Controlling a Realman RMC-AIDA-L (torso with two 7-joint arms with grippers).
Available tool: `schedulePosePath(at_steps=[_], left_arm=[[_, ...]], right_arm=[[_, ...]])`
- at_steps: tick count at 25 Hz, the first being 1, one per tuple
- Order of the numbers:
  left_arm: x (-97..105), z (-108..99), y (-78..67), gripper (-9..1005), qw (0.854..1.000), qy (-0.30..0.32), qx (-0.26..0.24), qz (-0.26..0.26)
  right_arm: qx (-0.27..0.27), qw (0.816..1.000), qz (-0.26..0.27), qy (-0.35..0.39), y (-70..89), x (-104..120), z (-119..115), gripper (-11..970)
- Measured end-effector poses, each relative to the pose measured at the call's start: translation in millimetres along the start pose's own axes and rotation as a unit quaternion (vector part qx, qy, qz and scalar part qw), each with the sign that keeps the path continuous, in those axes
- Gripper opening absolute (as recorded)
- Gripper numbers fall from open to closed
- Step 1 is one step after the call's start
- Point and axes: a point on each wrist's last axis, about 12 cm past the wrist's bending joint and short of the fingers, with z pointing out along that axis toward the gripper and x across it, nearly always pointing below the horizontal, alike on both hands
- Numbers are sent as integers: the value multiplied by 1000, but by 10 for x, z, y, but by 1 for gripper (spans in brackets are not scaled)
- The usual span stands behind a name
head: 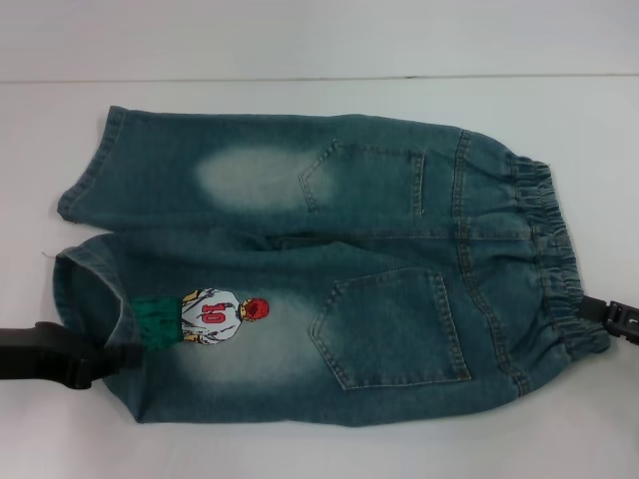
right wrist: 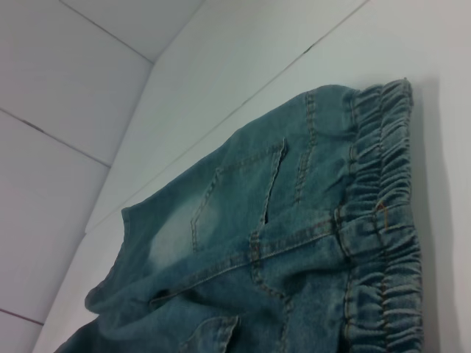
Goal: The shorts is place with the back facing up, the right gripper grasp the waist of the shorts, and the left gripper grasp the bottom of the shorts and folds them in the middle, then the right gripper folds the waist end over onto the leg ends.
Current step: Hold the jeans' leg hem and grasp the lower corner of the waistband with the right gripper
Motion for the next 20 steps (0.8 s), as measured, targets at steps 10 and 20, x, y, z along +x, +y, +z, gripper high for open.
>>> schedulePosePath(at_steps=[10, 20], left_arm=[[-29, -9, -12, 16, 1000, -8, 5, 4], [-31, -14, -10, 15, 1000, -8, 5, 4]], right_arm=[[3, 999, 6, 37, 24, -39, 90, 817], [-10, 999, 1, 44, 71, -76, 137, 801]])
